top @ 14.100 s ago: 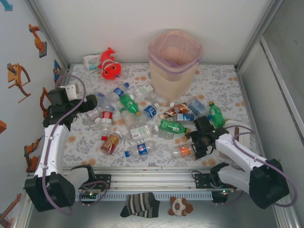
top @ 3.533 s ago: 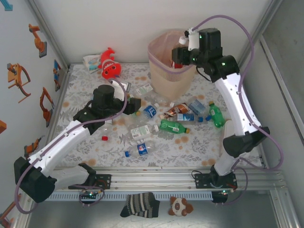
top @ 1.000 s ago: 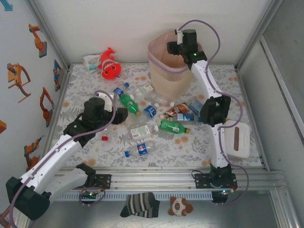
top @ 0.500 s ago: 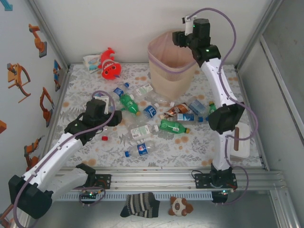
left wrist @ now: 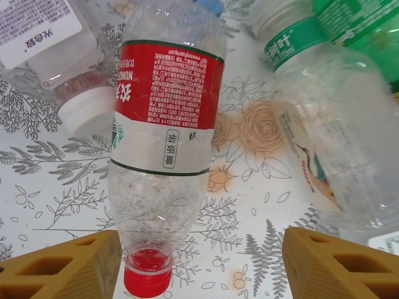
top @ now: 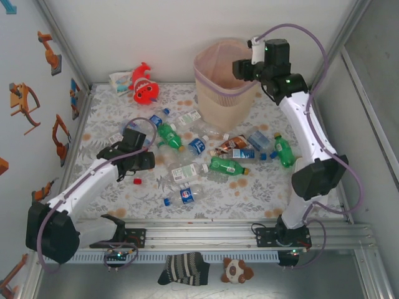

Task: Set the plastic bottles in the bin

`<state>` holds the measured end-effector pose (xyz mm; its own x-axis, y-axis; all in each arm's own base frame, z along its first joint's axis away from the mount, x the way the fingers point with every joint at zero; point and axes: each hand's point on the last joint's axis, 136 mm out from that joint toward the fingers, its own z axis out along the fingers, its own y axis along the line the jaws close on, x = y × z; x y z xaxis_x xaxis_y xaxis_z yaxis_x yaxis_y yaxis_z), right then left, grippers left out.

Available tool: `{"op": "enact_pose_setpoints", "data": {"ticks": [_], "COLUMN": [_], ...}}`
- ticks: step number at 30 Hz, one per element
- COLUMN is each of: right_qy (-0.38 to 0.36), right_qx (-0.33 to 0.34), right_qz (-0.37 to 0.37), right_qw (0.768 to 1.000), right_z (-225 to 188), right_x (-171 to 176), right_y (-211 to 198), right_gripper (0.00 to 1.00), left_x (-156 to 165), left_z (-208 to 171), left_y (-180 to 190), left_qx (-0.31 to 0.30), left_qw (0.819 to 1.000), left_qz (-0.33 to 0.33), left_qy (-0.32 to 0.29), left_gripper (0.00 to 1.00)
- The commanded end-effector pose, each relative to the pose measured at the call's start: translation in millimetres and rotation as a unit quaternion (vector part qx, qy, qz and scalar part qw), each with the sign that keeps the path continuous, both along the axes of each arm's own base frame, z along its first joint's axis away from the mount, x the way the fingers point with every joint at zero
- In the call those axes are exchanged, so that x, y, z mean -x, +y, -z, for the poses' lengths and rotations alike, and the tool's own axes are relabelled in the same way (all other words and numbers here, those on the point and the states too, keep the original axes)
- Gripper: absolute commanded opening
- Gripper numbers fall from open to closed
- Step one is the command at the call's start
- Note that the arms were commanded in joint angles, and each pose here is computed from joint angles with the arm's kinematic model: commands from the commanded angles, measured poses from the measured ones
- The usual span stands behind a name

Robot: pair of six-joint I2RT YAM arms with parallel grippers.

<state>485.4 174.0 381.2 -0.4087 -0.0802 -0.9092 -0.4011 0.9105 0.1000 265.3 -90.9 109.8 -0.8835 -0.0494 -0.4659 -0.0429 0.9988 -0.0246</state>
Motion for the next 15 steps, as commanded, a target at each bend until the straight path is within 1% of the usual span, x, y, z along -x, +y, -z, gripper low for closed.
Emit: {"op": "enact_pose_setpoints", "data": {"ticks": [1,5,7,15], "right_qy": [0.024,0.045,0.054,0.088], "right_qx": [-0.022,-0.023,-0.020,-0.027], "right_qz": [-0.011,-0.017,-0.015,-0.016], "right_qw": [0.999,0.999,0.998,0.996], "right_z": [3,17,21,43], "right_x": [26,48,56,86], "right_y": [0,-4,-7,-13], "right_gripper": [0.61,0.61,0.61,0.61], "left_x": [-7,-14,-16,-24], "left_z": [-4,3,8,36], "left_y": [9,17,18,17], "left_qx": [-0.035,-0.074,-0.082,-0.053], "left_qw": [0.999,0.997,0.996,0.997], "left_qz": [-0.004,0.000,-0.001,-0.008], "left_qy": [0.007,0.026,0.034,0.061], "left_gripper": [0.68,0.69,0.69,0.70]}}
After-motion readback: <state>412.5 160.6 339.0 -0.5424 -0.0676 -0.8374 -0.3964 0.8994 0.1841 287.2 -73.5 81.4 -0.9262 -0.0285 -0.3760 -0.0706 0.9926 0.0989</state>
